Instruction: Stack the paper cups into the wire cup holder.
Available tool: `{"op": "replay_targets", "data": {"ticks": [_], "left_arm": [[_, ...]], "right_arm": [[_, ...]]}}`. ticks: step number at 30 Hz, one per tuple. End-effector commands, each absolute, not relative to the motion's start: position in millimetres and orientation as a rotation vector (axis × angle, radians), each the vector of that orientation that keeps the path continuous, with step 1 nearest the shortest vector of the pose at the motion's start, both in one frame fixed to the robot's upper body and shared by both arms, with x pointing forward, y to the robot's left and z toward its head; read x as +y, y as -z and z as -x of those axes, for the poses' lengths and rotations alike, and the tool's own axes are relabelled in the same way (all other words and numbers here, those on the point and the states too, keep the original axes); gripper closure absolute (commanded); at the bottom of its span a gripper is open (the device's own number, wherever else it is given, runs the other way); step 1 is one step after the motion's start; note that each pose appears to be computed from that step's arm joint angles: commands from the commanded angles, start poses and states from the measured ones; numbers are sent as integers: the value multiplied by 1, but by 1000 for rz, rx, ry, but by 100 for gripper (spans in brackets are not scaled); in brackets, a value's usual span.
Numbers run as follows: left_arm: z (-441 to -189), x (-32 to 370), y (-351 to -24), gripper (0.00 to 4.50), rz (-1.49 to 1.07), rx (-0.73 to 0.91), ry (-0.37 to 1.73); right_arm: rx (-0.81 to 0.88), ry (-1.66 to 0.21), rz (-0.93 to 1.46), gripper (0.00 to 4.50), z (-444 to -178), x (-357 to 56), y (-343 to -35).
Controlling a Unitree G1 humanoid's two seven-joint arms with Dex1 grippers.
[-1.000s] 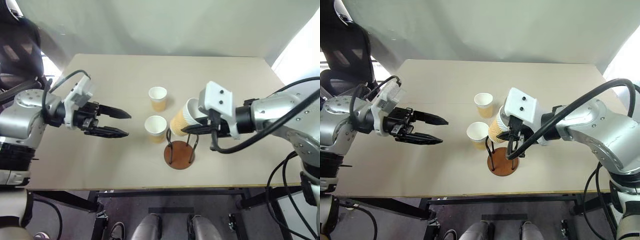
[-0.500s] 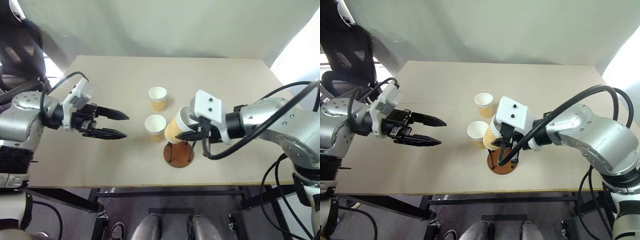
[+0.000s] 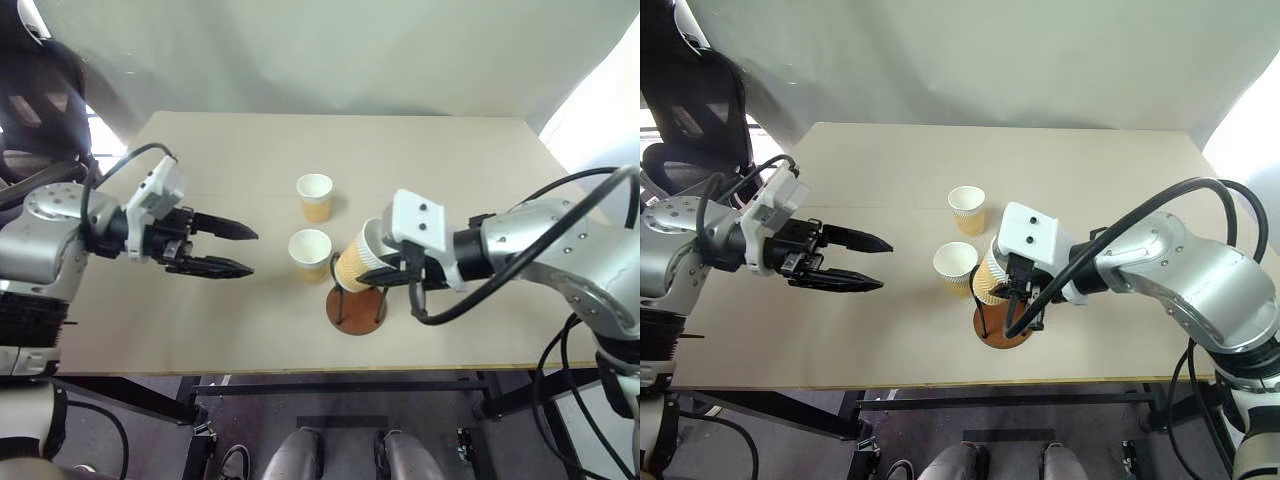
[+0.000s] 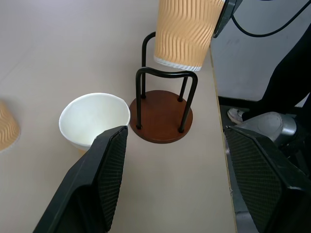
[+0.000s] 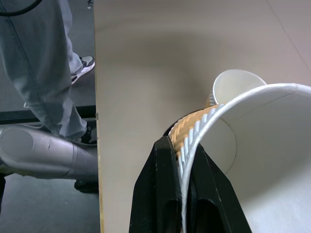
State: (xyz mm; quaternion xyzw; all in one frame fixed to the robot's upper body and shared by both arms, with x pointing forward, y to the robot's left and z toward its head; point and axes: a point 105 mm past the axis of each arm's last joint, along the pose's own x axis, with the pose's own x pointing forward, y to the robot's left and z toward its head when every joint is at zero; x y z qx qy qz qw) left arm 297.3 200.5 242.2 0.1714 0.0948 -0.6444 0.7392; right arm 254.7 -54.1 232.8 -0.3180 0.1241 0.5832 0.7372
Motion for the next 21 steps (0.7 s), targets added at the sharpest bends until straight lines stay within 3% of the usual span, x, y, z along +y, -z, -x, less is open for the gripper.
{"op": "replay_targets", "data": {"ticks": [1, 21], "left_arm": [[-292, 200, -254, 108, -399, 167, 1438], [-291, 200, -254, 108, -394, 166, 1433]], "right_arm": [[215, -1285, 733, 445, -254, -52, -243], [228, -1280, 772, 445, -265, -52, -231]]}}
